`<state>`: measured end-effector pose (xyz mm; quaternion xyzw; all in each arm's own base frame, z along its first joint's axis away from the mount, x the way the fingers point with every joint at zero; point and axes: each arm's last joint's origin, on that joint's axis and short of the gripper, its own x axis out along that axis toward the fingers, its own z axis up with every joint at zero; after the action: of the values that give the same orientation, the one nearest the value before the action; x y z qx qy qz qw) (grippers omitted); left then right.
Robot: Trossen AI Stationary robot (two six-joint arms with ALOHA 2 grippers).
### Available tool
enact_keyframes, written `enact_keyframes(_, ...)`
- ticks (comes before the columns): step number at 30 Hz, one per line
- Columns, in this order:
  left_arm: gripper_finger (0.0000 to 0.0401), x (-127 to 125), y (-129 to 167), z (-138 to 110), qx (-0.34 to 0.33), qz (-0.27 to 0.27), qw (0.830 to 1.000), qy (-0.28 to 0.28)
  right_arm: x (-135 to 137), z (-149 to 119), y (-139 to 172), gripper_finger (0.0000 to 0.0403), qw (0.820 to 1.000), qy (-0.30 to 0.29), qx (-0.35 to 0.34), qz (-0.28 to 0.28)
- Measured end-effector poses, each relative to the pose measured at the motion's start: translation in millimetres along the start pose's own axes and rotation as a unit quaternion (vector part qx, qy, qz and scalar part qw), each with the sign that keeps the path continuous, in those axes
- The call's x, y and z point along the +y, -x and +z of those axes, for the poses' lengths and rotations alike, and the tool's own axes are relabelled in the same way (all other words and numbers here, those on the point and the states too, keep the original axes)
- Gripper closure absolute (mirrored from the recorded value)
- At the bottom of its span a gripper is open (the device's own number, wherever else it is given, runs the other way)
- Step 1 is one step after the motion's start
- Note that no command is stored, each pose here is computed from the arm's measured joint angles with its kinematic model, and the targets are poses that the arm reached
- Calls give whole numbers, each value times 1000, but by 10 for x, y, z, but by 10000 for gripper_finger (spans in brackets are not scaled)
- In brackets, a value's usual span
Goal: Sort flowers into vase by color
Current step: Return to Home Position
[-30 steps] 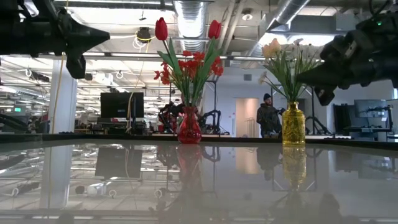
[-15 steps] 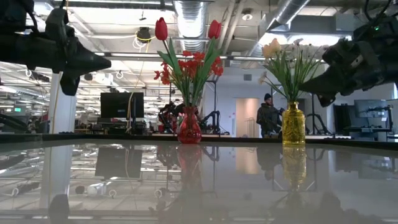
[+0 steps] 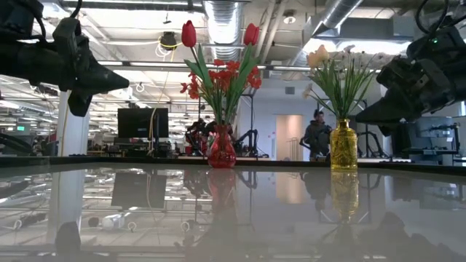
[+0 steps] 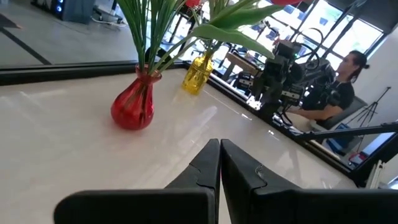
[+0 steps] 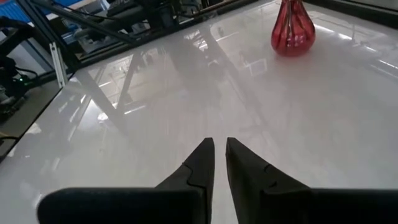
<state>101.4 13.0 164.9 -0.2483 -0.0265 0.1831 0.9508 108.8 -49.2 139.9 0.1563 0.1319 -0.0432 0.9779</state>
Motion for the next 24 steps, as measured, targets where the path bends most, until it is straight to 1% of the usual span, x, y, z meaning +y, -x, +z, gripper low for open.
enact_keyframes(24, 401, -2, 1, 5, 0, 1, 1000, 1, -2, -12, 0, 332, 1000, -2, 5, -1)
